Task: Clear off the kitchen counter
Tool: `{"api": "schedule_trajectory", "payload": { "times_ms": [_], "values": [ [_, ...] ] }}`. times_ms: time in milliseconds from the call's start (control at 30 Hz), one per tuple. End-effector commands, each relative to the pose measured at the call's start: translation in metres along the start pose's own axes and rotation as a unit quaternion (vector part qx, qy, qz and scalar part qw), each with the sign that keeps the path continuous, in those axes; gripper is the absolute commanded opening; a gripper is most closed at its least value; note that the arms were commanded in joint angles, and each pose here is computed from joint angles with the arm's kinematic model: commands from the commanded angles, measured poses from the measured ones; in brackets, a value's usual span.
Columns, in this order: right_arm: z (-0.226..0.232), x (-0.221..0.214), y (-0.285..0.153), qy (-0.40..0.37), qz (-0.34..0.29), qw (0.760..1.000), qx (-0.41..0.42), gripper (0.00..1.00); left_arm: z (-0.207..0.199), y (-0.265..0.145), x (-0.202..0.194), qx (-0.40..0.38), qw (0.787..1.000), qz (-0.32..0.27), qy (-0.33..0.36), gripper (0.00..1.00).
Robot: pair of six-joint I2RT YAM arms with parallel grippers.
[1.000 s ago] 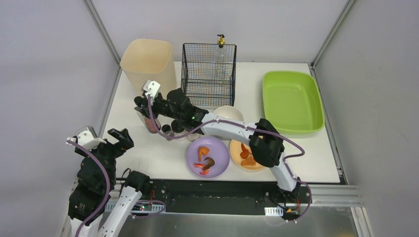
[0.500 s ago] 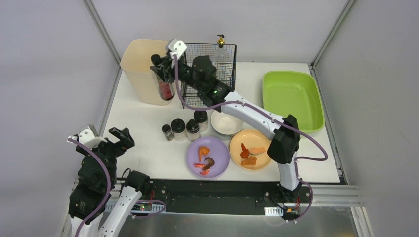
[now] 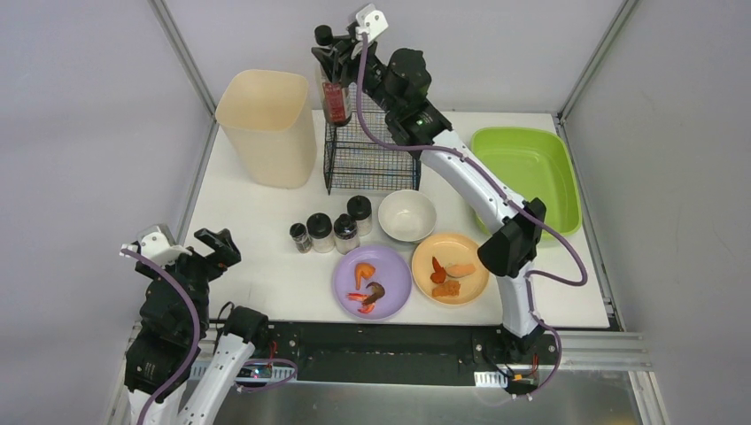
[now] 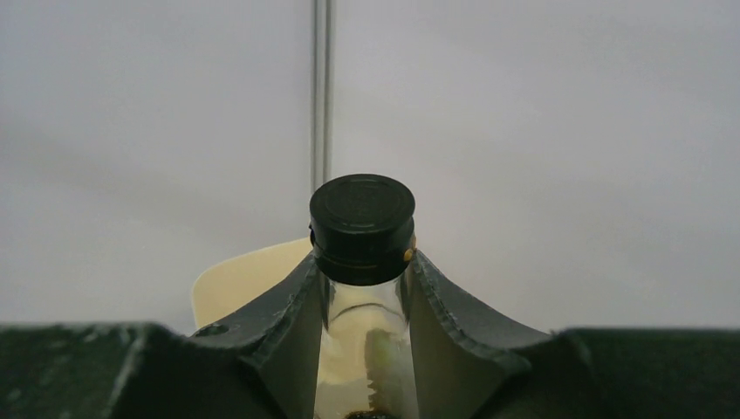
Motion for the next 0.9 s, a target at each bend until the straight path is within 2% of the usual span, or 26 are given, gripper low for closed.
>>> {"api": "schedule_trajectory", "payload": {
  "times_ms": [0,367,867],
  "values": [
    [-0.023,0.074,0.003,-0.024,-0.127,0.991,-0.032,0.00,-0.005,0.003,0.002,-0.006,1.000,-0.004,-0.003,0.97],
    [-0.076,0.039,0.022,-0.023,-0.140,0.986,-0.083,0.00,-0.011,0.006,0.001,-0.012,1.000,0.004,-0.002,0.97],
    [-0.102,0.015,0.029,-0.039,-0.154,0.983,-0.091,0.00,-0.018,0.013,-0.001,-0.015,1.000,0.021,-0.001,0.97]
  ]
}}
Point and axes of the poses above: each gripper's point midway between its finger pads, its own y axis out along the fingers, its own z axis along the line the jaws close on, x = y × z, the point moved 7 cm from there along -y, back along the fingers, and after that the axes turned 2 degrees about y, right-handed, at the moved point
